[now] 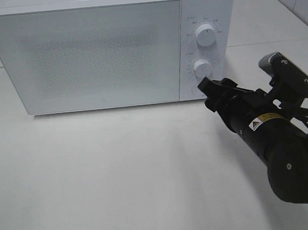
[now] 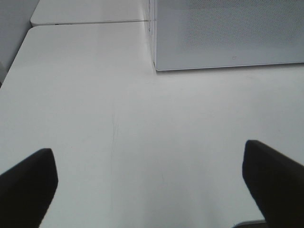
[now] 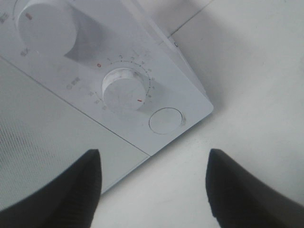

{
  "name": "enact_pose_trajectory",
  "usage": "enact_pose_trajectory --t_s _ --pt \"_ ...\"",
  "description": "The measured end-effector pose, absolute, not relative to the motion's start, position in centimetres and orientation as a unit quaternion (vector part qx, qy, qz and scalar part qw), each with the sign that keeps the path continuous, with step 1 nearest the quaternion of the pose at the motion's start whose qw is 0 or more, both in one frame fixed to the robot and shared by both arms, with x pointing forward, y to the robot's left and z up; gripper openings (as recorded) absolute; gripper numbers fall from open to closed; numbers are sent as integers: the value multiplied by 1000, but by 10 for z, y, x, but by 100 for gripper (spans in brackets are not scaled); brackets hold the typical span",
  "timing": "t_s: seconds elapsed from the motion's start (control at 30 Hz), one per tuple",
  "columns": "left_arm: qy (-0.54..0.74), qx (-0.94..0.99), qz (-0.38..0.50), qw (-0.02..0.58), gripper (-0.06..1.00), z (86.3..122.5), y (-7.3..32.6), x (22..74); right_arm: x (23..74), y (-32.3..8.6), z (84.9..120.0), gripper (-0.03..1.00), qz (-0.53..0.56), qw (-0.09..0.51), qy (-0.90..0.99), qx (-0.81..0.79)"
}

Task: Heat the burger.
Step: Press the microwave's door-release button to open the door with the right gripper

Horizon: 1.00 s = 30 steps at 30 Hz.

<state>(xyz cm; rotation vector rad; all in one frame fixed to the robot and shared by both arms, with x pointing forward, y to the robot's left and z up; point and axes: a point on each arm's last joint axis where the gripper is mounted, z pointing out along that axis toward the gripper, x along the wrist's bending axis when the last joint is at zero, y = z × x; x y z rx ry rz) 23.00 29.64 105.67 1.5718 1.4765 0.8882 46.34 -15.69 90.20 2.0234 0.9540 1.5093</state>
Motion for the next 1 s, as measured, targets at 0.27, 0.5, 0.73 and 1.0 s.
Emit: enact_pose_trajectory --t_s 0.27,0.5,0.73,1.0 --pt "582 619 350 394 98 1057 296 230 463 -156 902 40 584 72 150 794" --pt "582 619 350 394 98 1057 296 230 463 -156 902 9 587 9 65 807" --pt "582 619 350 394 98 1057 296 230 462 -155 897 2 564 -2 61 823" --pt "582 619 350 394 98 1057 296 230 468 -154 894 2 558 -5 65 828"
